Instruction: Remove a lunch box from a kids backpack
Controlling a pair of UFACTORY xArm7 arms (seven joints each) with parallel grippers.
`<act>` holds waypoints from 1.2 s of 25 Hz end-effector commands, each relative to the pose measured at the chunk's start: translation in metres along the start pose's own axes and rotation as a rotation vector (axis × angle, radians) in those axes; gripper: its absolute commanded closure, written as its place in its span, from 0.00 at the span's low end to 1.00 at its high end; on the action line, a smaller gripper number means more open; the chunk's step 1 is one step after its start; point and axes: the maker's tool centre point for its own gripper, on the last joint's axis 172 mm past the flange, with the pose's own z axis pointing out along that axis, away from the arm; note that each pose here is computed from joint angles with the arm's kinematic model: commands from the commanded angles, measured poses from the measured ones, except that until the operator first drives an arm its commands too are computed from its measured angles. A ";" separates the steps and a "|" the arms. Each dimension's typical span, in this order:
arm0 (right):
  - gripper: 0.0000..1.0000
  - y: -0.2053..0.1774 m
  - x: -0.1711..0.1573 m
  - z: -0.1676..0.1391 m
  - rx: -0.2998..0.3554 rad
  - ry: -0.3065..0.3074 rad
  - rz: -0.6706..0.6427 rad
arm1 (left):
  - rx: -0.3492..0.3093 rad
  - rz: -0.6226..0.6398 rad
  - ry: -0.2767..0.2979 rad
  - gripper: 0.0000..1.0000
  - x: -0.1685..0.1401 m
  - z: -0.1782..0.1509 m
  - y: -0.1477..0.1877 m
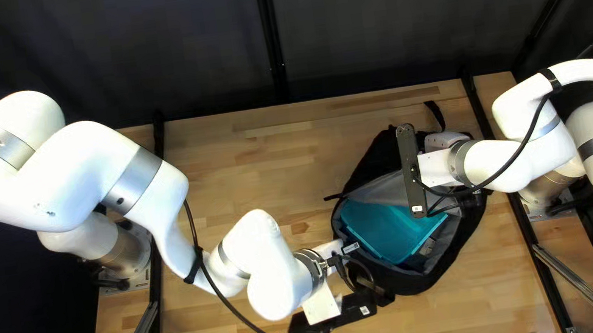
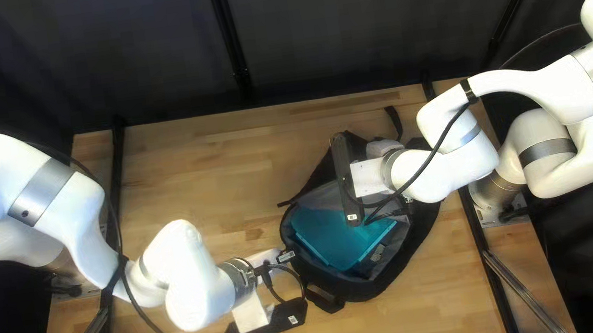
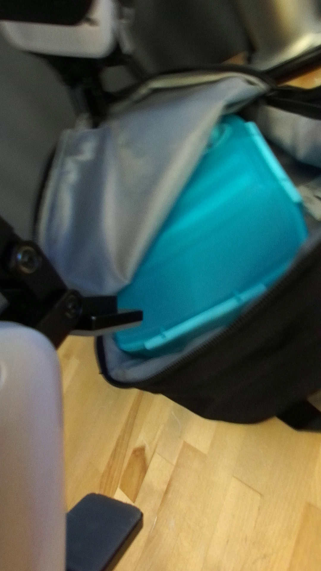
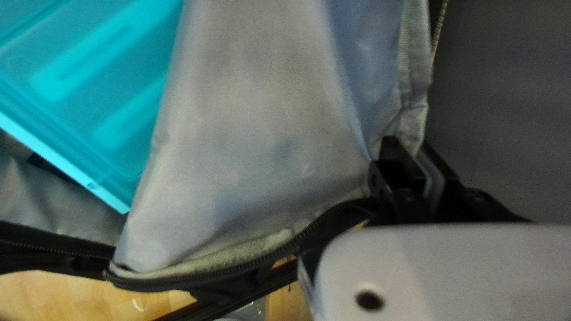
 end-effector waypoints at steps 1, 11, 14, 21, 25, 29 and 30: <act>1.00 0.003 0.000 0.002 0.002 0.003 0.004 | 0.042 -0.090 -0.077 0.00 0.009 -0.003 0.005; 1.00 0.004 0.003 0.009 0.021 -0.006 0.019 | 0.133 -0.202 -0.176 0.00 0.025 -0.007 0.004; 1.00 0.006 0.000 0.010 0.034 -0.014 0.029 | 0.137 -0.205 -0.180 0.00 0.030 -0.013 0.000; 1.00 0.006 0.000 0.010 0.034 -0.014 0.029 | 0.133 -0.209 -0.159 0.00 0.050 -0.024 0.005; 1.00 0.006 0.000 0.010 0.034 -0.014 0.029 | 0.128 -0.214 -0.151 0.00 0.050 -0.021 0.010; 1.00 -0.001 -0.002 0.010 0.031 -0.005 0.008 | 0.129 -0.211 -0.140 0.00 0.057 -0.018 0.000; 1.00 -0.005 -0.004 0.010 0.062 0.008 0.003 | 0.129 -0.208 -0.138 0.00 0.060 -0.017 -0.003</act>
